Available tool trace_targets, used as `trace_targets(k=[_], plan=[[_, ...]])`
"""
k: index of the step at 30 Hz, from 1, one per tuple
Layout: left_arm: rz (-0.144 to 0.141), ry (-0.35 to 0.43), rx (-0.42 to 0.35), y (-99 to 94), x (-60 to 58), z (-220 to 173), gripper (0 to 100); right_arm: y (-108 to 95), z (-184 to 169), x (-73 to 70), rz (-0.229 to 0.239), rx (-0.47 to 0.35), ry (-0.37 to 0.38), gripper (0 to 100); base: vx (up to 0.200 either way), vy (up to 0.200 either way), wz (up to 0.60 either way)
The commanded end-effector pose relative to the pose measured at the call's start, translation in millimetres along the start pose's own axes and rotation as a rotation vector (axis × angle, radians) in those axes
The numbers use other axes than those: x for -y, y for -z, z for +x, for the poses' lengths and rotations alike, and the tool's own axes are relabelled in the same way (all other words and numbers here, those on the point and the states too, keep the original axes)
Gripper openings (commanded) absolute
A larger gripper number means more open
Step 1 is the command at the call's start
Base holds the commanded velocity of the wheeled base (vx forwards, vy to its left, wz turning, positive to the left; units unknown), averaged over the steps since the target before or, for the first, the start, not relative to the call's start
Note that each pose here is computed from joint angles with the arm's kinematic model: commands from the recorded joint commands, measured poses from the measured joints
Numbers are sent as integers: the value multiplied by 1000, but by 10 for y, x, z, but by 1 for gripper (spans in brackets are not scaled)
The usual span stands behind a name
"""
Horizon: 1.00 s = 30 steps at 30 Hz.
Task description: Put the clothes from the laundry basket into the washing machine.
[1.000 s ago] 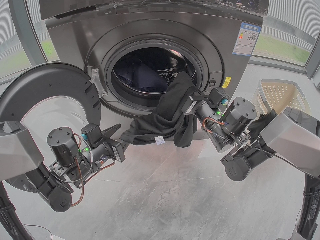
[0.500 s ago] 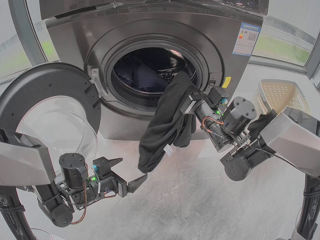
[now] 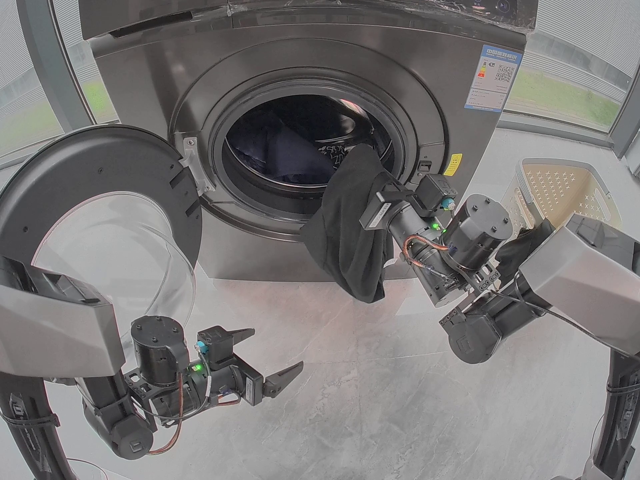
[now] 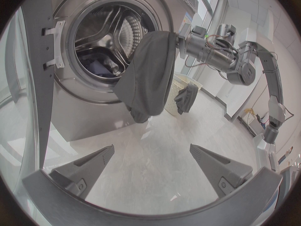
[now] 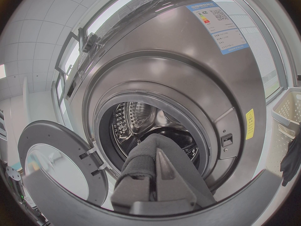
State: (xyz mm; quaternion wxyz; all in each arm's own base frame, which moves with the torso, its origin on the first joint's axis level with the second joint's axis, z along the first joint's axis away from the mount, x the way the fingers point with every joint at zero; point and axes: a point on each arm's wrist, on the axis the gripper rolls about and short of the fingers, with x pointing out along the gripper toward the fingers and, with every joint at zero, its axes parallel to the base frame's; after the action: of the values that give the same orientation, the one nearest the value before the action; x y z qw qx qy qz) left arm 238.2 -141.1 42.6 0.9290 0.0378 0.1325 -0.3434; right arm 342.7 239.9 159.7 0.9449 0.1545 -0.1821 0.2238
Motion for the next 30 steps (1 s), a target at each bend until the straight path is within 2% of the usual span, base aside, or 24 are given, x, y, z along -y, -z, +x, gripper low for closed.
trace_targets(k=[1, 2, 4, 6, 9, 14, 18, 25, 30], plan=[[-1, -5, 87, -162, -26, 130, 100, 55, -24, -48, 5, -16, -7, 0, 0, 0, 0], [-3, -5, 114, -218, -30, 168, 100, 66, -30, -58, 4, -20, -9, 0, 0, 0, 0], [-30, 8, 179, -349, 4, 297, 100, 104, -71, -77, -1, -40, -13, 0, 0, 0, 0], [-38, 11, 215, -421, 35, 386, 100, 137, -101, -106, -1, -56, -19, 0, 0, 0, 0], [-26, 45, 244, -472, 151, 497, 100, 156, -127, -170, 6, -65, -34, 0, 0, 0, 0], [-12, 71, 279, -497, 216, 712, 100, 157, -131, -202, 10, -65, -41, 0, 0, 0, 0], [-15, 72, 301, -526, 203, 800, 100, 149, -140, -247, 13, -64, -49, 0, 0, 0, 0], [-10, 49, 329, -489, 92, 1043, 100, 121, -152, -280, 20, -61, -55, 0, 0, 0, 0], [-17, 35, 384, -596, 25, 1139, 100, 132, -210, -315, 25, -82, -64, 0, 0, 0, 0]])
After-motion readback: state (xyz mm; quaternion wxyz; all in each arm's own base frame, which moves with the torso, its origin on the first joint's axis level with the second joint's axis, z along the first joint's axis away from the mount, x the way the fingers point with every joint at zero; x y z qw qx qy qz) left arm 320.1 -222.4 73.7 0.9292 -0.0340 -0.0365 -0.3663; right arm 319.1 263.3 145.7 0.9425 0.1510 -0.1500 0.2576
